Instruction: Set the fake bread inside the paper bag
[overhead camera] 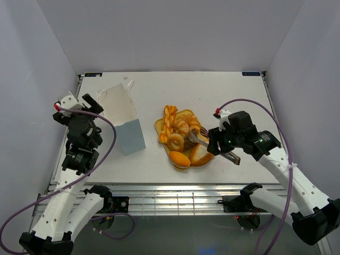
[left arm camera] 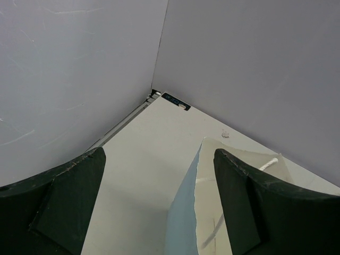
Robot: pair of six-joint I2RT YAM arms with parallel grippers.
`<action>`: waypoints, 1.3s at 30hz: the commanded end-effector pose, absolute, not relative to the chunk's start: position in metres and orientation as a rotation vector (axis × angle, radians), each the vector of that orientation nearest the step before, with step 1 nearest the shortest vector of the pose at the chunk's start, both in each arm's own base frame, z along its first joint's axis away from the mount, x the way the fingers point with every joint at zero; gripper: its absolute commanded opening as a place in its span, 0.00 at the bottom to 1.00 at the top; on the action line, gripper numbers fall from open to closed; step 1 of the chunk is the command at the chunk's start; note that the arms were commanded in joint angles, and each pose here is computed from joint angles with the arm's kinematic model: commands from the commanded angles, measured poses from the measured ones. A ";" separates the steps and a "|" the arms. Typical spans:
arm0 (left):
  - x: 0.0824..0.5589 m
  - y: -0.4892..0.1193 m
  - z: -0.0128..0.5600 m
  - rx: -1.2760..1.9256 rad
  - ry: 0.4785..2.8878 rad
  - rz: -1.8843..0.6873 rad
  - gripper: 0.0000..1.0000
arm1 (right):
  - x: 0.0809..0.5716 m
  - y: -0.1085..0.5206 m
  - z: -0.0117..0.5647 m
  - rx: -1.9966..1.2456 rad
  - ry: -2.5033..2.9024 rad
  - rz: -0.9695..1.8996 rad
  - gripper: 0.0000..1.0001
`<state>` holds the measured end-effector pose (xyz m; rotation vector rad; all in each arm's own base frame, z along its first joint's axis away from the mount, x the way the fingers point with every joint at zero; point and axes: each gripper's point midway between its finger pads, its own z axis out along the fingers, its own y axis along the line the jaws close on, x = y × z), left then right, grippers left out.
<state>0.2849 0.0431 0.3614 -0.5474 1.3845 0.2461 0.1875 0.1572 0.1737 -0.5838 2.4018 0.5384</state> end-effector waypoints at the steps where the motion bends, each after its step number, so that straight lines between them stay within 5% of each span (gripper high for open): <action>1: 0.289 0.039 0.358 -0.525 1.404 0.247 0.93 | 0.187 0.166 0.180 -0.650 2.345 0.574 0.64; 23: 0.293 0.035 0.357 -0.511 1.416 0.232 0.93 | 0.203 0.173 0.158 -0.712 2.348 0.501 0.64; 39: 0.291 0.034 0.359 -0.509 1.412 0.218 0.93 | 0.210 0.180 0.156 -0.705 2.360 0.510 0.53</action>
